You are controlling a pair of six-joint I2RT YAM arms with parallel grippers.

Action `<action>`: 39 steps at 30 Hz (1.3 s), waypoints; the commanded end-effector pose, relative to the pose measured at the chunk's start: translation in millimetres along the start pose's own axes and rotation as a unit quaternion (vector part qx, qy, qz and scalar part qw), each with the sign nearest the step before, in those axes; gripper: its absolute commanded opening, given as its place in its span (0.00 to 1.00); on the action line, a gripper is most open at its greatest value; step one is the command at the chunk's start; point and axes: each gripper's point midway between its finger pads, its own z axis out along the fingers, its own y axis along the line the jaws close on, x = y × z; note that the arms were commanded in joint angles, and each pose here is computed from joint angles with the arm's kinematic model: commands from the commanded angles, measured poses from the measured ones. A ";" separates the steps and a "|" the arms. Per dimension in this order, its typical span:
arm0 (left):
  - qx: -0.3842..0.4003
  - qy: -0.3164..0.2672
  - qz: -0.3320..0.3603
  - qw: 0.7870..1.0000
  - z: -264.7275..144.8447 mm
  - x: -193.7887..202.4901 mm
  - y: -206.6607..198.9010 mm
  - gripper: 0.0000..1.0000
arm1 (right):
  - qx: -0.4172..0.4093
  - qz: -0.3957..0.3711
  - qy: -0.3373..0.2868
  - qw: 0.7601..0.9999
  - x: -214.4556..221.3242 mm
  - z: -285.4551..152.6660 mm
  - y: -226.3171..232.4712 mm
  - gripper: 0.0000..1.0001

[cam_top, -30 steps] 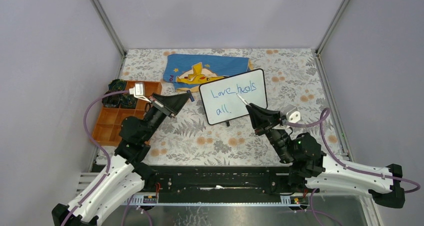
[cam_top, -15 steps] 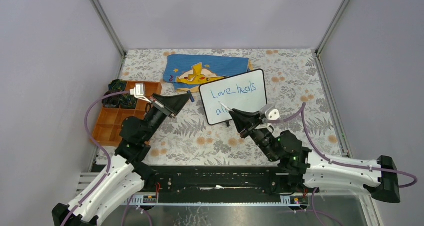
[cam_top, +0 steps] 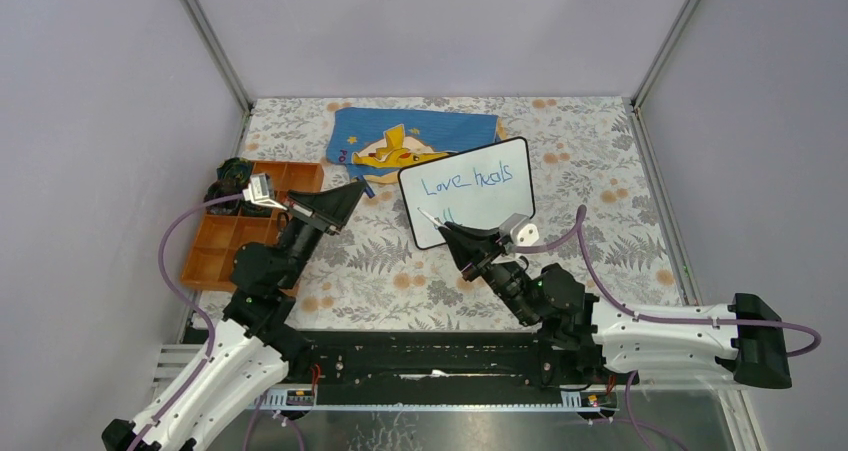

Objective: Write a sentence on the whiteboard
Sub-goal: Close the whiteboard marker at the center of the board.

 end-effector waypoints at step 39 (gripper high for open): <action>0.000 -0.006 -0.092 0.996 -5.8 2.4 7.6 0.00 | -0.075 0.085 -0.070 0.991 -51.8 35.0 54.8 0.00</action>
